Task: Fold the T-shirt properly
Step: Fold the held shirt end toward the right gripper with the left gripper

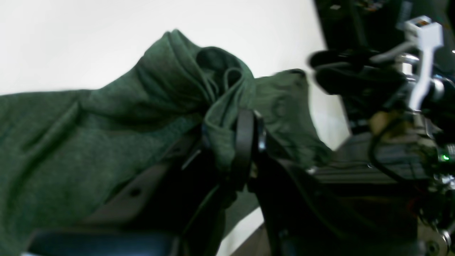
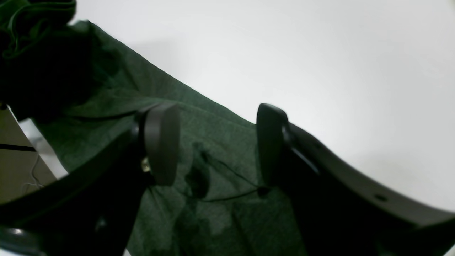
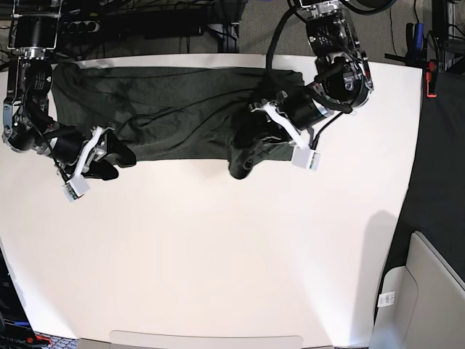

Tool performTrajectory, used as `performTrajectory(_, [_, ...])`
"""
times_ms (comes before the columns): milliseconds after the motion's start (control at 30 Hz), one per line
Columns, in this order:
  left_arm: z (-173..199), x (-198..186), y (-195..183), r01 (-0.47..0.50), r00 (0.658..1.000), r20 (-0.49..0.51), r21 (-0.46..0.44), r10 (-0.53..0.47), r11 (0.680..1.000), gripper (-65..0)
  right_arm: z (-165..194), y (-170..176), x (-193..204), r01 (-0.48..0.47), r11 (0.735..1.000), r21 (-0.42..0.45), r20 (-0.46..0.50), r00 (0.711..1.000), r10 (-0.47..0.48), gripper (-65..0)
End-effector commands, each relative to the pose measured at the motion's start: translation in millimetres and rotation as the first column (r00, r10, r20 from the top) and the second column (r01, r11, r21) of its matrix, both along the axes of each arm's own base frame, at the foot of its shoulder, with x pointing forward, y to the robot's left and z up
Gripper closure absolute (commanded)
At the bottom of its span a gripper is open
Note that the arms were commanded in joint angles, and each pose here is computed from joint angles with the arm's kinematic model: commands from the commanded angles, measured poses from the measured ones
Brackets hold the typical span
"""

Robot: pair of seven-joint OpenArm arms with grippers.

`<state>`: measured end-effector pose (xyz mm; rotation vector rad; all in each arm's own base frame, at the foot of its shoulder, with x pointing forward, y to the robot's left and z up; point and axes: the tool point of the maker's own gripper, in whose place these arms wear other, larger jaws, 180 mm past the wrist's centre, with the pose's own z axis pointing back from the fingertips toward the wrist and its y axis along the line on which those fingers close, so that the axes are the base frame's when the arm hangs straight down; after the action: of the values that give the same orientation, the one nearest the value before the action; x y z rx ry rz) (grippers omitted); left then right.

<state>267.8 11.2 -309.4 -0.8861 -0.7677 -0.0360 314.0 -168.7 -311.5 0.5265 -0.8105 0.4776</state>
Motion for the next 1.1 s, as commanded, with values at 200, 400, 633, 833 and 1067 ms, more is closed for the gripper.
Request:
performTrajectory(200, [16, 5, -16, 0.045, 0.997, 0.058, -0.028, -0.044, 0.999, -3.1, 18, -1, 10, -0.001, 1.000, 0.020, 0.060, 0.998, 0.000, -34.4])
performTrajectory(400, [16, 6, -18, 0.056, 0.997, 0.053, -0.031, -0.055, 0.998, -3.1, 19, 0, 10, -0.001, 1.000, 0.022, 0.061, 0.998, 0.000, -34.4])
performTrajectory(633, [17, -2, -51, 0.163, 0.986, 0.053, -0.049, -0.160, 0.985, -3.2, 19, 0, 11, -0.001, 1.000, 0.022, 0.063, 0.998, 0.000, -34.4])
performTrajectory(833, [11, -3, -66, 0.210, 0.977, 0.037, -0.056, -0.208, 0.976, -3.2, 19, 1, 10, -0.002, 1.000, 0.029, 0.062, 0.998, 0.000, -34.4])
performTrajectory(1067, [10, 2, -67, 0.213, 0.977, 0.034, -0.057, -0.212, 0.975, -8.0, 20, 4, 11, -0.003, 0.999, 0.040, 0.065, 0.998, 0.001, -34.4])
